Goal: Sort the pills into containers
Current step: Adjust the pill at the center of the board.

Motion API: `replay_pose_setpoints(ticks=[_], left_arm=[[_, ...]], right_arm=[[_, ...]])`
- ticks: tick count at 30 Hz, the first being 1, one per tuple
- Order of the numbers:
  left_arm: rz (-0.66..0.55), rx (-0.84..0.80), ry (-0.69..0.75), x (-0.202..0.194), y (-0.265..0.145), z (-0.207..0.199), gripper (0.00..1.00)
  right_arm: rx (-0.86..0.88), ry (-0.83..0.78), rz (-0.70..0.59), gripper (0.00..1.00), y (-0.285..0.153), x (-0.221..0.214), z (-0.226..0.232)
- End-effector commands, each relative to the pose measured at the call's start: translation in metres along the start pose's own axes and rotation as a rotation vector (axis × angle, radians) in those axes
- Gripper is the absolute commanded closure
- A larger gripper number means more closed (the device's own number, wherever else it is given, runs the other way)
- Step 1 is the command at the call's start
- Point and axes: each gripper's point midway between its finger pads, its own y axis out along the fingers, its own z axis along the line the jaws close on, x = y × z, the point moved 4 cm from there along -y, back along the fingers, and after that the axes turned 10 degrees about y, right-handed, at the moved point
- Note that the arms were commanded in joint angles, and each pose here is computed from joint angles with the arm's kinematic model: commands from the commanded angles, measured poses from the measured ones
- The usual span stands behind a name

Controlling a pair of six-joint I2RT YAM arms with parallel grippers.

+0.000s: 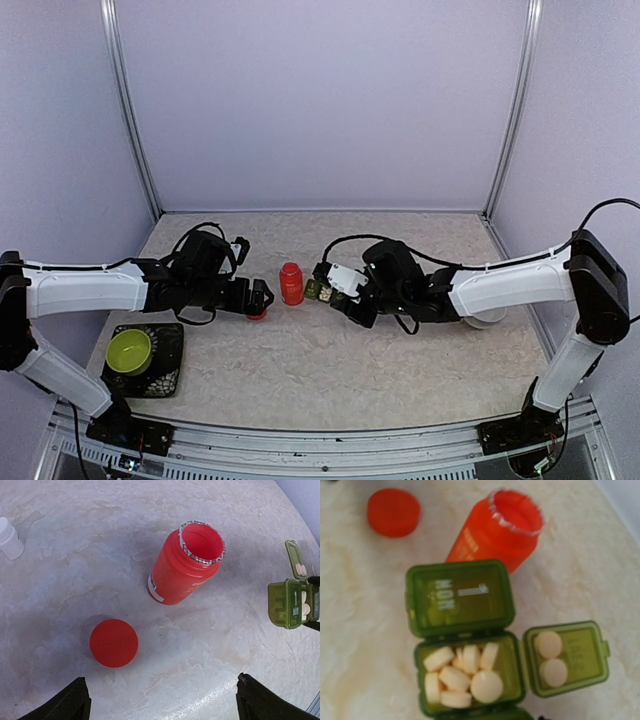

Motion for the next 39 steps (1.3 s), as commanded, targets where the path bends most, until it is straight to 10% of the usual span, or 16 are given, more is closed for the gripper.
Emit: replay_pose_setpoints(ticks=[1, 39], left_arm=[[-0.026, -0.010, -0.003, 0.007, -0.005, 0.000, 0.01], [-0.091, 0.022, 0.145, 0.112, 0.009, 0.014, 0.01]], right_arm=[[0.060, 0.007, -0.084, 0.84, -0.017, 0.017, 0.004], [0.327, -0.170, -0.077, 0.84, 0.021, 0.060, 0.035]])
